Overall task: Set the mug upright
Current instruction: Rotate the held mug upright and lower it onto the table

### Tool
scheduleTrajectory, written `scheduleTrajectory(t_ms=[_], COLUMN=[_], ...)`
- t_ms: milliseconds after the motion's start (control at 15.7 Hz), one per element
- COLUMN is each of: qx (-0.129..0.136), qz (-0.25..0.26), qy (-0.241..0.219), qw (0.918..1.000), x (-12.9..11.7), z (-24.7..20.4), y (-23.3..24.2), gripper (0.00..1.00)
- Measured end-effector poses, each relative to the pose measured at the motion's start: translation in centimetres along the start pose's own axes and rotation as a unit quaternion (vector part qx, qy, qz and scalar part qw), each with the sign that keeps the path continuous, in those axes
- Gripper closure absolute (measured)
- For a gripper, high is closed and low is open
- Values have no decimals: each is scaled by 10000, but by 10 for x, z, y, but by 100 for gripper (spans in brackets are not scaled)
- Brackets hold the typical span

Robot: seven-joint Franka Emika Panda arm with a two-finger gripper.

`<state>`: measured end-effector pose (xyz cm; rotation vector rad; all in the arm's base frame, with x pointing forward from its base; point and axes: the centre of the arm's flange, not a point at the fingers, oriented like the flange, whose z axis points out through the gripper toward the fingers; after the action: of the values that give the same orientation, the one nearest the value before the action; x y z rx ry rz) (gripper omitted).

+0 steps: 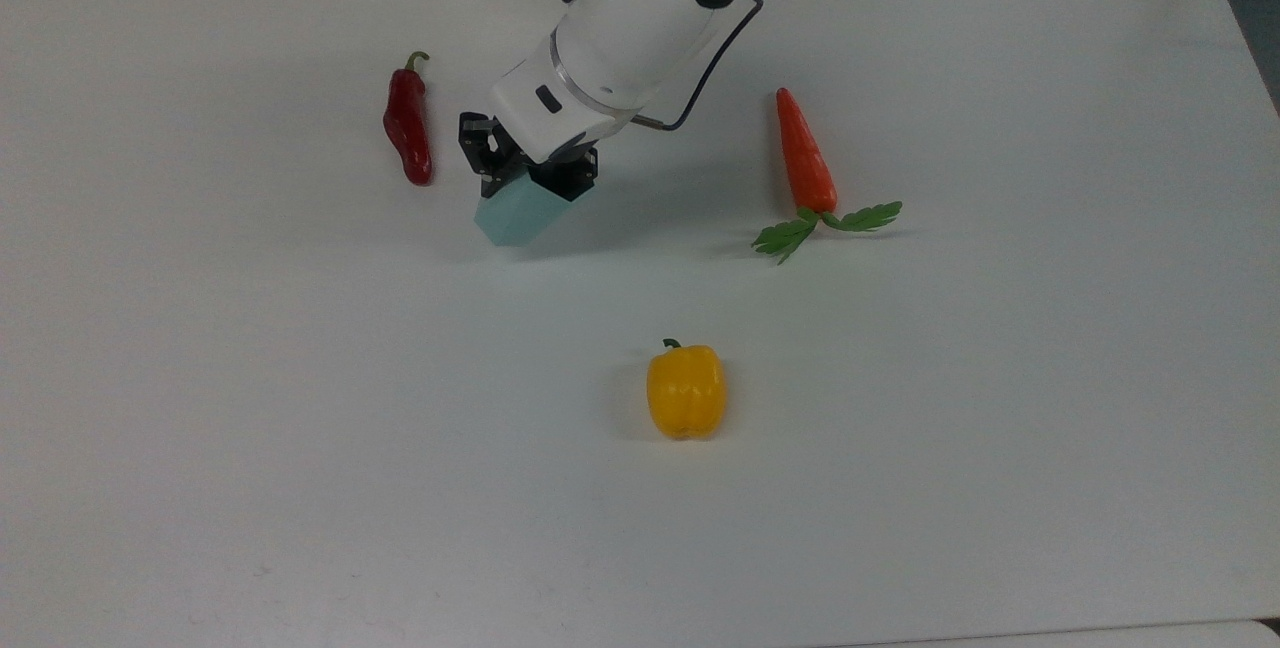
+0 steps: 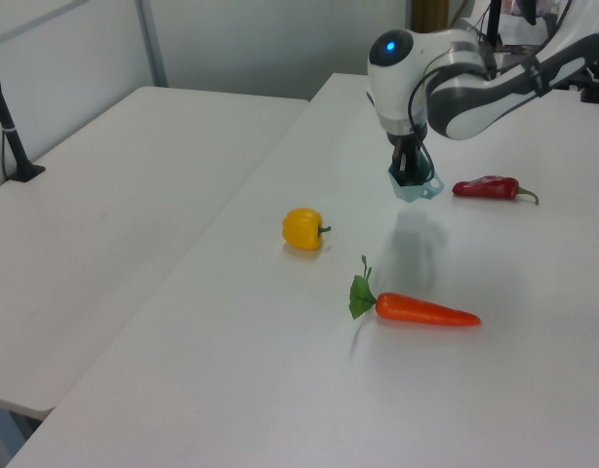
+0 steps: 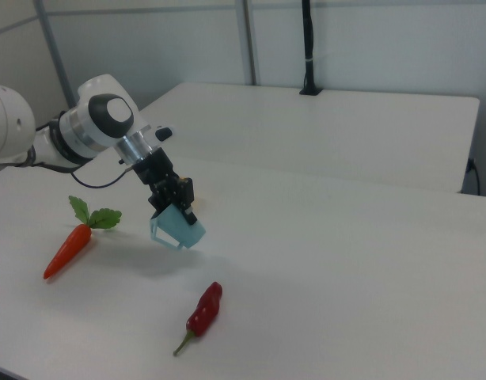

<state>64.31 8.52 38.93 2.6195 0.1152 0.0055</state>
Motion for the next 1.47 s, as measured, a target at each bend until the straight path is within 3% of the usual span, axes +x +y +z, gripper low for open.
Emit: scheduleTrajectory(t_ms=[256,447,639,894,1086,1469], qx=[531,1197,1986,2727,2890,2961], qz=[-359,-808,-1202,-1661,-1716,-1766], qy=[-164,-305,-20,456,679,550], qw=[9978,9890,9727,9466,9394,9371], x=[-4,-4,-4,-15,-14,-7], z=[0,22,54,99,122,145], y=[14,50,112,176,190,178], gripper=[89,89,89,89,89,89])
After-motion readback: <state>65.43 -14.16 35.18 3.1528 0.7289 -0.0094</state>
